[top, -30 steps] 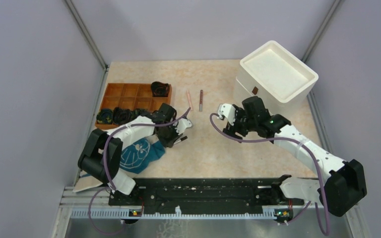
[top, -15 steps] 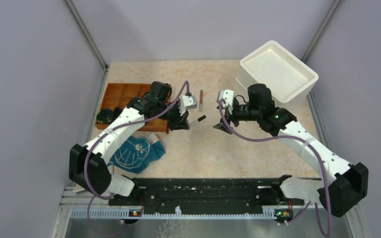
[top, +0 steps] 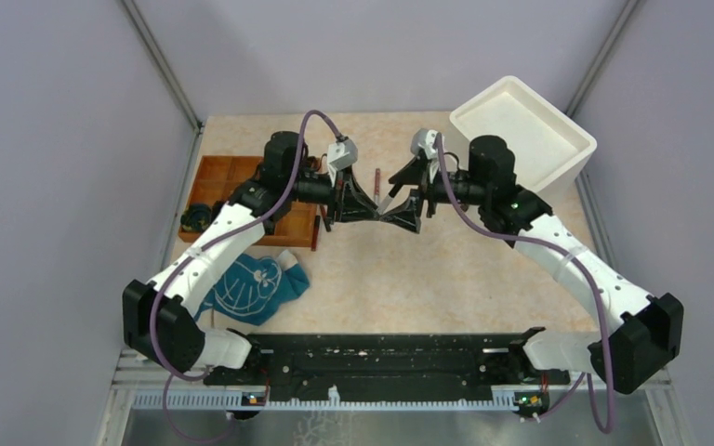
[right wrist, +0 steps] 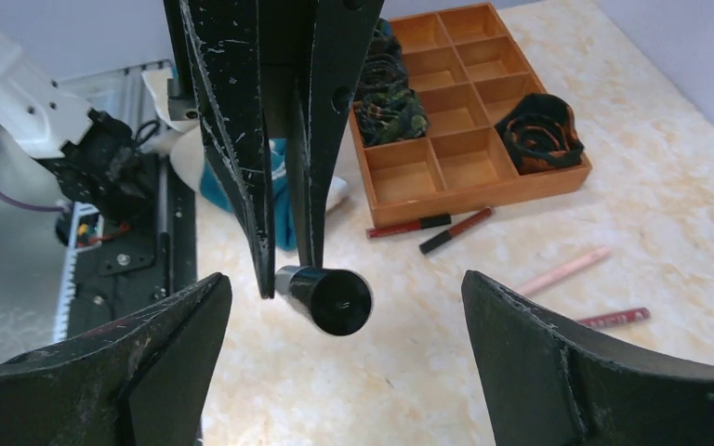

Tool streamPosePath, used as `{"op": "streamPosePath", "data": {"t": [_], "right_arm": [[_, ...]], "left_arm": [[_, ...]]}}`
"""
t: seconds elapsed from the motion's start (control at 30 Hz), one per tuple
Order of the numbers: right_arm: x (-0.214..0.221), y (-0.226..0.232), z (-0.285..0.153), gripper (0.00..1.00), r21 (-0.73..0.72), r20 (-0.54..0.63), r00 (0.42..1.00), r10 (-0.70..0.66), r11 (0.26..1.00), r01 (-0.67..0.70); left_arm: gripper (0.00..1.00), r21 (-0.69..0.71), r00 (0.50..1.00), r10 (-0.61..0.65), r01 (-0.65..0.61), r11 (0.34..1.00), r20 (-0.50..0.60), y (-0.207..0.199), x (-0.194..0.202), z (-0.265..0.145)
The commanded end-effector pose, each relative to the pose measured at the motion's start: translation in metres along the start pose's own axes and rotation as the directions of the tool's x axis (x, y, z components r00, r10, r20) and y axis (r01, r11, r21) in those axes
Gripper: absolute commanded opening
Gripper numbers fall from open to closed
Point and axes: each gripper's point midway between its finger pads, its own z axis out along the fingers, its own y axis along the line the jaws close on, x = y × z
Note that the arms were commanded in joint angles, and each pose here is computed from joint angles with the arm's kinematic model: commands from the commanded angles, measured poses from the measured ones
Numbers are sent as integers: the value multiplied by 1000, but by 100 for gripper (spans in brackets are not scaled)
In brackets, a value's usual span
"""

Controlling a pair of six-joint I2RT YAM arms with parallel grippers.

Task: Organize the makeup
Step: Pick up the makeup from the center of the board.

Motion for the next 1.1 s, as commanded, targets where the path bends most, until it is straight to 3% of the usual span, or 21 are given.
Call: {"op": "streamPosePath", "data": {"t": [0.0,0.17,0.53,0.63,0.7,0.73,0.77,0.87,0.97,1.0,1.07], "right_arm": [[-37,9,1,91,-75,106,993,50,996,-42],[-45,22,-2,81,-140,130,988,80,988,-62],[-52,6,-17,48,-50,157,985,71,997,-64],[-54,7,-19,36,-48,161,985,64,997,-57],[-55,7,-20,21,-52,160,985,63,997,-55],[-56,7,-20,7,-51,159,985,60,997,-52],[-56,6,-21,0,-43,158,986,55,998,-49],[-58,-2,-29,0,12,152,988,31,999,-33],[-61,-24,-47,0,156,150,989,-3,987,-21],[-60,-35,-56,0,225,141,990,-19,974,-14],[-60,-61,-78,0,383,130,991,-27,923,-25]], "left_arm": [[0,165,995,14,-31,986,102,-25,-28,1],[0,198,993,-29,6,980,112,-23,-24,5],[0,203,993,-42,19,979,111,-22,-12,8],[0,201,993,-39,15,979,115,-22,-13,7],[0,199,993,-33,9,980,118,-22,-13,7],[5,193,992,-28,5,981,120,-21,-13,7],[17,186,992,-22,-1,983,122,-20,-13,7],[60,134,992,10,-27,991,129,-15,-12,6],[92,37,989,70,-76,996,132,-5,-13,3],[98,5,987,89,-90,996,130,-2,-13,2],[99,-44,985,111,-106,993,131,-1,-16,-2]]}}
